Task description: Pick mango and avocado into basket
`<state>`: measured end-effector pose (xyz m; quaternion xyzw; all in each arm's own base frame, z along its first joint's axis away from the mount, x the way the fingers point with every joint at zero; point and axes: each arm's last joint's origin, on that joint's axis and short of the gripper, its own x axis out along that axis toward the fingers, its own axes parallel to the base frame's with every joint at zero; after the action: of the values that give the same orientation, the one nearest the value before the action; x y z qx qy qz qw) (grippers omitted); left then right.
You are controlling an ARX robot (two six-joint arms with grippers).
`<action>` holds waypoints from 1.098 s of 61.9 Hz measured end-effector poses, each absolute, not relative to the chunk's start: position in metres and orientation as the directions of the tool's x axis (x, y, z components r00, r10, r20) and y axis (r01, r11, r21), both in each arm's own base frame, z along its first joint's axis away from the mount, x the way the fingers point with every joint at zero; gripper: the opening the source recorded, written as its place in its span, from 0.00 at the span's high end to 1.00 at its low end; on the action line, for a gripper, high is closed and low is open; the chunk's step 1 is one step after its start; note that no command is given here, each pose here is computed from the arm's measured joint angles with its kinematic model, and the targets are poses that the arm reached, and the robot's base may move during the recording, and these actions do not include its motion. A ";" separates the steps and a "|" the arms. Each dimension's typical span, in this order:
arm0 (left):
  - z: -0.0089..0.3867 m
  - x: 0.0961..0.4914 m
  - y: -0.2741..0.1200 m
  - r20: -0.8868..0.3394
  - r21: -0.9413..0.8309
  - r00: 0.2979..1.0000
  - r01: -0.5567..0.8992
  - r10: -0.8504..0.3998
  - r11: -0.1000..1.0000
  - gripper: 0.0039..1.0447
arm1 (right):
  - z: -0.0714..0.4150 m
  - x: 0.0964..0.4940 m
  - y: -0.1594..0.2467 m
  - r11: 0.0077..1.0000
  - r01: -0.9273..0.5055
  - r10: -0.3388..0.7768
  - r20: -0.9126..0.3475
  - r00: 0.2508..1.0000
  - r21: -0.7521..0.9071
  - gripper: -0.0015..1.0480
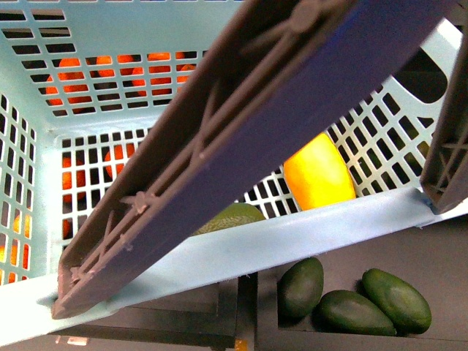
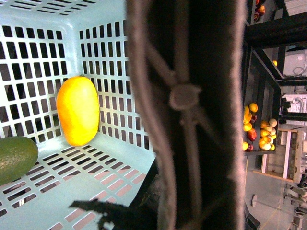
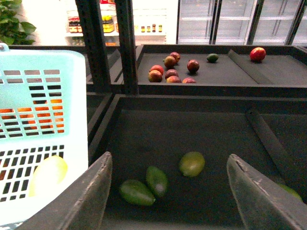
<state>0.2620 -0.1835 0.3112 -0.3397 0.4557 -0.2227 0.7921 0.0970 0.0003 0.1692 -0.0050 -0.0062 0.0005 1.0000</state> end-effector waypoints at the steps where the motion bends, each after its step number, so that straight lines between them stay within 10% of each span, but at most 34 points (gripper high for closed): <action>1: 0.311 0.262 -0.184 -0.571 -0.741 0.486 0.043 -0.662 0.670 0.97 | 0.169 0.097 0.000 1.000 -0.001 0.001 0.013 1.000 -0.010 0.27; 11: 0.311 0.262 -0.184 -0.570 -0.741 0.485 0.044 -0.663 0.670 0.97 | 0.169 0.097 0.000 1.000 -0.001 0.001 0.013 1.000 -0.009 0.07; 68: 0.311 0.262 -0.184 -0.572 -0.737 0.487 0.048 -0.660 0.674 0.97 | 0.169 0.097 0.000 1.000 -0.003 0.003 0.013 1.000 -0.005 0.08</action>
<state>0.2618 -0.1842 0.3109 -0.3362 0.4548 -0.2230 0.7939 0.0968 0.0003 0.1691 -0.0024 -0.0064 0.0015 1.0000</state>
